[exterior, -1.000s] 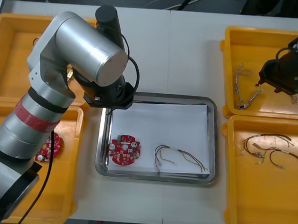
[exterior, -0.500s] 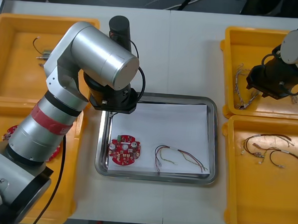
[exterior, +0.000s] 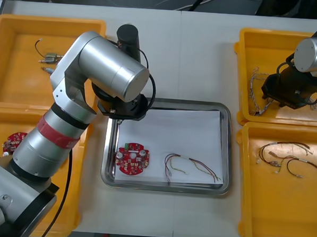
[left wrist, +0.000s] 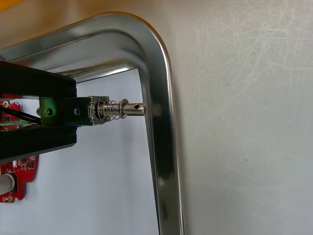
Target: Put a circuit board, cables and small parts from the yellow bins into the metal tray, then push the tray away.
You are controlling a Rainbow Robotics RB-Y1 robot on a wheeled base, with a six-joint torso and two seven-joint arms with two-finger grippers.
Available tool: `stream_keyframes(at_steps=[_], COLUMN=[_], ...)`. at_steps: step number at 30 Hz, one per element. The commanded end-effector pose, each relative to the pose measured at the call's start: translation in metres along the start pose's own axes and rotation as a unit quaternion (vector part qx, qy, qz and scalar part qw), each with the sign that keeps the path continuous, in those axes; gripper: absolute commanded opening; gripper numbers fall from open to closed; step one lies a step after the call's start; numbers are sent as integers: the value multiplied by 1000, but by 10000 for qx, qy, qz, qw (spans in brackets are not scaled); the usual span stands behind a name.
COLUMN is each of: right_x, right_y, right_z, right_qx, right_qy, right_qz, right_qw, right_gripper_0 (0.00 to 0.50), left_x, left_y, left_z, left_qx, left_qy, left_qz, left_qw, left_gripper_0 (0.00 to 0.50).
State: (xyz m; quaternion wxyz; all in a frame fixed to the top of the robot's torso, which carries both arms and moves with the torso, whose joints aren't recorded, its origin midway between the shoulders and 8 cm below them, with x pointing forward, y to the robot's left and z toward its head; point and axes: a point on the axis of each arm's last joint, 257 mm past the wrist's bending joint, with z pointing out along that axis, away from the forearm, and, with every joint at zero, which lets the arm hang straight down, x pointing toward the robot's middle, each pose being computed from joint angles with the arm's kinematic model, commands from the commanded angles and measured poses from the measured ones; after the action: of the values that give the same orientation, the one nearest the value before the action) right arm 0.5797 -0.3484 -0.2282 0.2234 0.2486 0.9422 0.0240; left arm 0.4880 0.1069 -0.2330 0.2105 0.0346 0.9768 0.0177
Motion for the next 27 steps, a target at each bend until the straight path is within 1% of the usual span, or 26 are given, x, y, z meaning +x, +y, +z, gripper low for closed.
stream_keyframes(at_steps=[1, 2, 3, 4, 5, 6, 8, 14, 19, 23, 25, 27], right_x=[-8, -9, -8, -8, -9, -9, -10, -16, -29, -39, -46, -50], right_y=[24, 25, 25, 25, 25, 26, 27, 28, 30, 32, 33, 33], right_z=[-9, -10, -10, -10, -10, -10, -10, -11, -19, -29, -36, -39], right_qx=[-118, -126, -133, -128, -137, -152, -161, -197, -251, -308, -292, -280], right_qy=[-125, -136, -132, -131, -139, -146, -165, -267, -477, -630, -774, -845], right_qz=[-189, -195, -194, -208, -198, -201, -203, -243, -300, -349, -437, -467], right_qw=[9997, 9996, 9996, 9996, 9996, 9996, 9995, 9992, 9981, 9969, 9956, 9949], right_gripper_0=[285, 175, 109, 71, 71, 0, 0, 0, 0, 0, 0, 0], left_x=[8, 10, 11, 12, 14, 15, 16, 17, 18, 19, 19, 19], left_y=[-12, -12, -12, -12, -11, -10, -10, -4, -4, -4, -5, -7], left_z=[-4, -5, -6, -7, -7, -7, -7, -3, 3, 4, 5, 5], left_qx=[149, 140, 147, 149, 140, 134, 133, 54, 67, 65, 75, 95], left_qy=[-134, -123, -122, -122, -103, -109, -117, -139, -219, -211, -219, -228], left_qz=[492, 500, 510, 514, 511, 506, 506, 509, 525, 561, 570, 588], left_qw=[9986, 9986, 9985, 9985, 9985, 9986, 9986, 9986, 9984, 9982, 9981, 9980], left_gripper_0=[0, 0, 0, 0, 0, 0, 0, 0, 0, 0, 0, 0])
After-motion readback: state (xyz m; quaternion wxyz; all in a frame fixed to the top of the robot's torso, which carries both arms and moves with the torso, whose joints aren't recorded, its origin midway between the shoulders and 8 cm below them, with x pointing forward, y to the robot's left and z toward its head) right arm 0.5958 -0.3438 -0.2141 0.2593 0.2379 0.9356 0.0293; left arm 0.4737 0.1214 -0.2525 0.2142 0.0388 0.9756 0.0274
